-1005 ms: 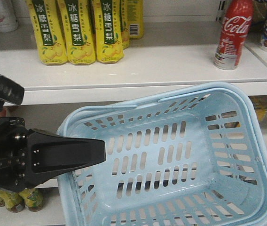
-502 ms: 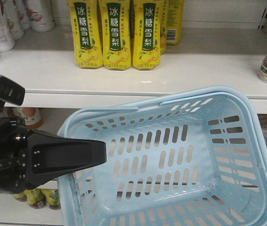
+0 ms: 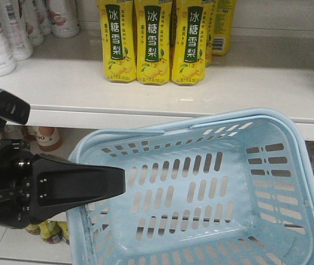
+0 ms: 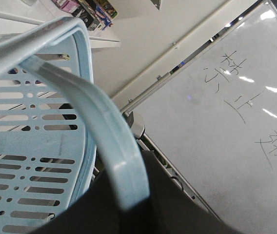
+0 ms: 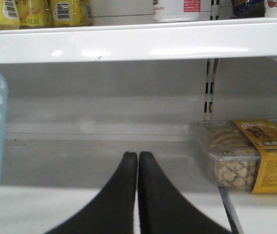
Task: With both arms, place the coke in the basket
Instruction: 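Drive the base along the shelf toward the red Coca-Cola bottles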
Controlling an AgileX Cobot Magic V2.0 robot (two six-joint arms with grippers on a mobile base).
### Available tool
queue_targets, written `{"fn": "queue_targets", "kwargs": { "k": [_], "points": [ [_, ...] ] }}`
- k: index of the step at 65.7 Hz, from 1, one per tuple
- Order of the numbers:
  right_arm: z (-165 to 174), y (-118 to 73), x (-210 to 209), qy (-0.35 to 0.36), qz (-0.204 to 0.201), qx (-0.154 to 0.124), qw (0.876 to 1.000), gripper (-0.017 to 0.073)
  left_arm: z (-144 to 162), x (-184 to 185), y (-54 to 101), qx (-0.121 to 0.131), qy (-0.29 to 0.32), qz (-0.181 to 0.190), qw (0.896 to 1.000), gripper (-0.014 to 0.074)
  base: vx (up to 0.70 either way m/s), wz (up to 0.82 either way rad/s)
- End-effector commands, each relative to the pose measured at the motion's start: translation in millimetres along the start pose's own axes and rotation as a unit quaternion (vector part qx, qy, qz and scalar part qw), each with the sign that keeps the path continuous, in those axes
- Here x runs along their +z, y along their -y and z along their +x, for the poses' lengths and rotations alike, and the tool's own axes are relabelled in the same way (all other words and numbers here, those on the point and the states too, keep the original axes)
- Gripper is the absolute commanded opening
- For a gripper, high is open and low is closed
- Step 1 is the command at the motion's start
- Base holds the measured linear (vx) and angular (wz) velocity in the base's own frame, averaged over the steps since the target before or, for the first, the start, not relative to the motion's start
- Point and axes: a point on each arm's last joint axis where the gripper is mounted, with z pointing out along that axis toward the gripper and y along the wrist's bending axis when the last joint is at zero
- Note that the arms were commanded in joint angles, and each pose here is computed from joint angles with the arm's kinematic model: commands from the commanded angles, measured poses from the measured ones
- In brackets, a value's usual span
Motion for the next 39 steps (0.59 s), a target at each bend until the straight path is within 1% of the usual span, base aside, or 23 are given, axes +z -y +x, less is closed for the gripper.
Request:
{"fn": "queue_targets", "kwargs": {
  "k": [1, 39],
  "points": [
    [-4.7, -0.1, -0.8, 0.039, 0.000, -0.004, 0.999, -0.0005, -1.6, -2.5, 31.1, 0.008, -0.007, 0.117, 0.993, -0.0006, 0.00, 0.00],
    [-4.7, -0.1, -0.8, 0.039, 0.000, -0.004, 0.999, -0.0005, -1.6, -2.5, 31.1, 0.008, -0.007, 0.117, 0.993, -0.0006, -0.02, -0.08]
  ]
}}
